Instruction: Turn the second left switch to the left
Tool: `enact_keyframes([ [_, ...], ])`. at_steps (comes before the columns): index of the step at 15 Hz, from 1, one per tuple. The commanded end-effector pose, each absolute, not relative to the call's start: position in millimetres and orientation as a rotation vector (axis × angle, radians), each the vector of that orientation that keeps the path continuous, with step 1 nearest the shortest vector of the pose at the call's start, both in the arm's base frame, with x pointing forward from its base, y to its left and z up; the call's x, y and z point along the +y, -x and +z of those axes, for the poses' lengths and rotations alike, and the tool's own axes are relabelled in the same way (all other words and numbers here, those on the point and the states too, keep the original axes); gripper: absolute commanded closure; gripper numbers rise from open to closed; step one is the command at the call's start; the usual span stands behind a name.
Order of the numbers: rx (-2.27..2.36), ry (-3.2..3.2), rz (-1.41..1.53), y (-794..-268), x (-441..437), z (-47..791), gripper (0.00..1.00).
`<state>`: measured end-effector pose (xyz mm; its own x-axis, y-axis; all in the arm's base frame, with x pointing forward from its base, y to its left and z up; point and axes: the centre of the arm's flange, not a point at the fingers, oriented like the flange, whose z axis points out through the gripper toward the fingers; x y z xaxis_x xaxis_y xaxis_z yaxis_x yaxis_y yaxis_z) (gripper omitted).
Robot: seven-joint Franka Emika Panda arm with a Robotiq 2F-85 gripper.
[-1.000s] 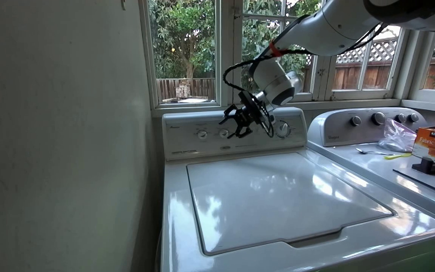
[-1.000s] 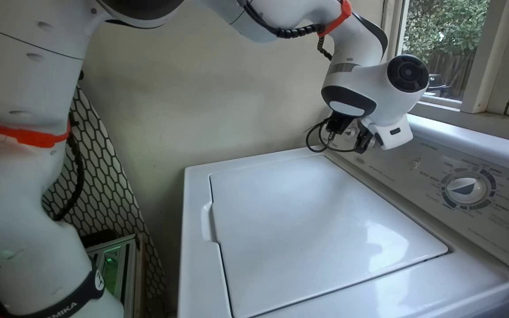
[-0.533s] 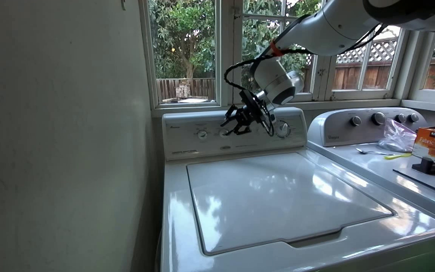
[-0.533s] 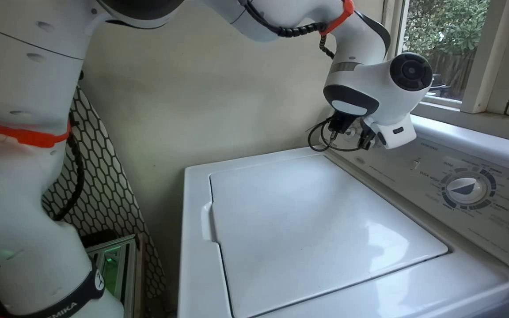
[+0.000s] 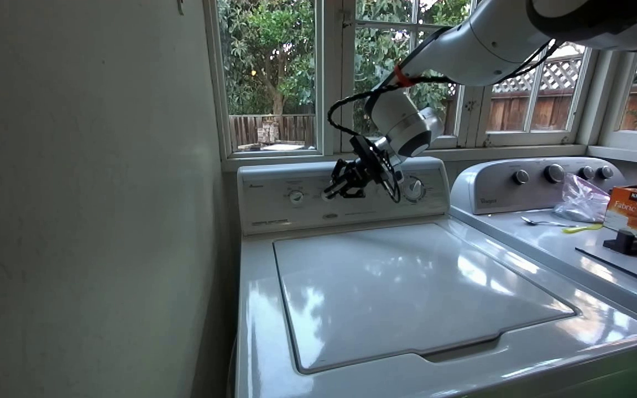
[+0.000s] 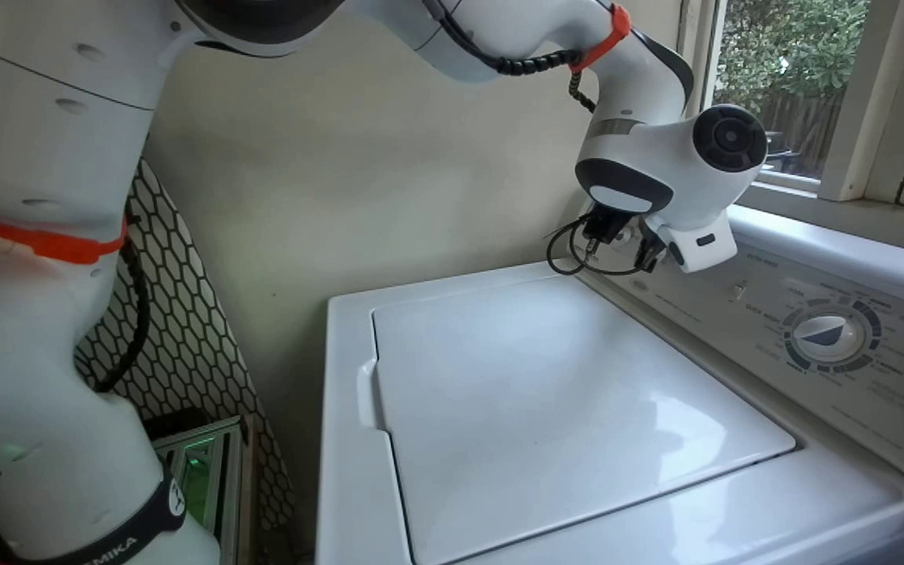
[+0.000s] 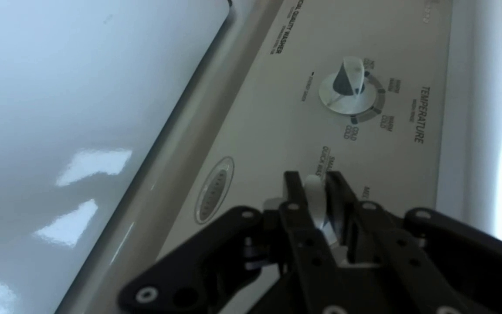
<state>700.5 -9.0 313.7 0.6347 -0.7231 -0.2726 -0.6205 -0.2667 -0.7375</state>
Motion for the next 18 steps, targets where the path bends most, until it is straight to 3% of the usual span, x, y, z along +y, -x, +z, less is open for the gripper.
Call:
enact_keyframes([
  [1, 1.083, 1.983, -0.132, -709, -10, 309, 0.83],
  [4, 1.081, 2.005, -0.149, -707, -8, 315, 1.00],
  [6, 1.077, 2.060, -0.155, -704, -5, 321, 0.96],
  [18, 1.030, 2.666, -0.307, -712, 58, 359, 0.96],
])
